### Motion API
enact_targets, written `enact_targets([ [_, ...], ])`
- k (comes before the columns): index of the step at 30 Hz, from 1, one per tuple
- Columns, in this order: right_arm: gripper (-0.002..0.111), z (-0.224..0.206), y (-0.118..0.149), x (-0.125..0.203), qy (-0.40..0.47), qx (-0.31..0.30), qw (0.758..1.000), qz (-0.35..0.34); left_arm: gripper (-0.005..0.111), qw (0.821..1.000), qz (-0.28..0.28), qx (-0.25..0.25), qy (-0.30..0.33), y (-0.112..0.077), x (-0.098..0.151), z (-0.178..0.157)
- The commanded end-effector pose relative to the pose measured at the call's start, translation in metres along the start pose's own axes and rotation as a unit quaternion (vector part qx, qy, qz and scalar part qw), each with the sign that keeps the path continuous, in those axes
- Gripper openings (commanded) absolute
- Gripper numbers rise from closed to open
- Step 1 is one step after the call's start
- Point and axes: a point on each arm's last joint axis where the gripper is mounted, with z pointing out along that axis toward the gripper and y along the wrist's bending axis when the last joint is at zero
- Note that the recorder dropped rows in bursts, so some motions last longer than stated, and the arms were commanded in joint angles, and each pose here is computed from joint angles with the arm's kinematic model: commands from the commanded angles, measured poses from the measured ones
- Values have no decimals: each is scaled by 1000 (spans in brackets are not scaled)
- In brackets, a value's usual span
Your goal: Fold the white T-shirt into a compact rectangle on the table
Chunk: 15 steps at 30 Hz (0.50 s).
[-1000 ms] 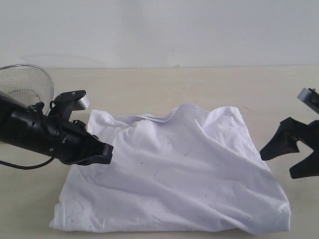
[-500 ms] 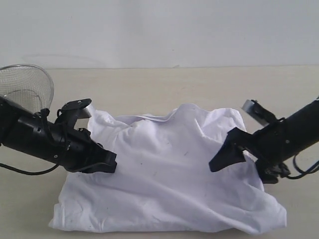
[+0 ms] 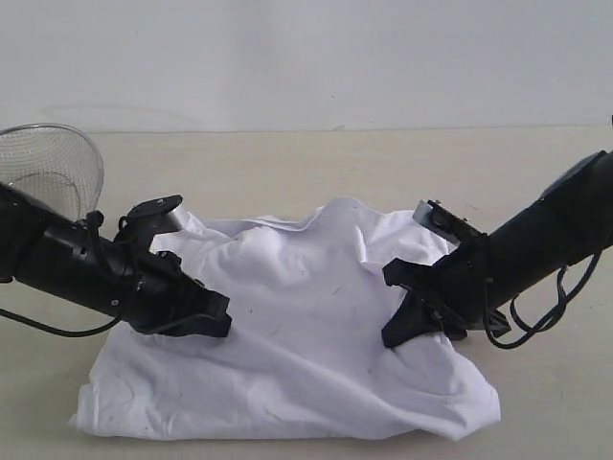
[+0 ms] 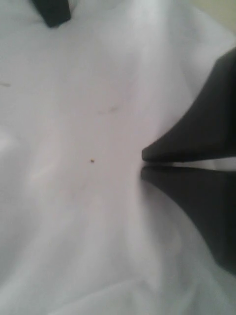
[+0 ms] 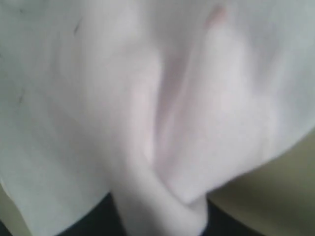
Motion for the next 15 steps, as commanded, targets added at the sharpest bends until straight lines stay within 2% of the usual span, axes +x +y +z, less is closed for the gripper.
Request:
enact_targets([
  [1,0,7,-32,-3,-14,131,989,-68,4,1000,4,9,0,-3,-1,1],
  [4,0,0,-40,-1,2,162,984,-73,4,1000,16,10,4,-8,0,4],
  [8,0,-23,-60,0,-1,192,980,-46,4,999,33,9,10,-17,2,9],
  [11,0,-43,-72,-1,-18,196,980,-22,4,999,35,5,7,-21,1,11],
  [15,0,-66,-81,0,-46,195,980,3,4,999,40,34,6,-28,-4,11],
])
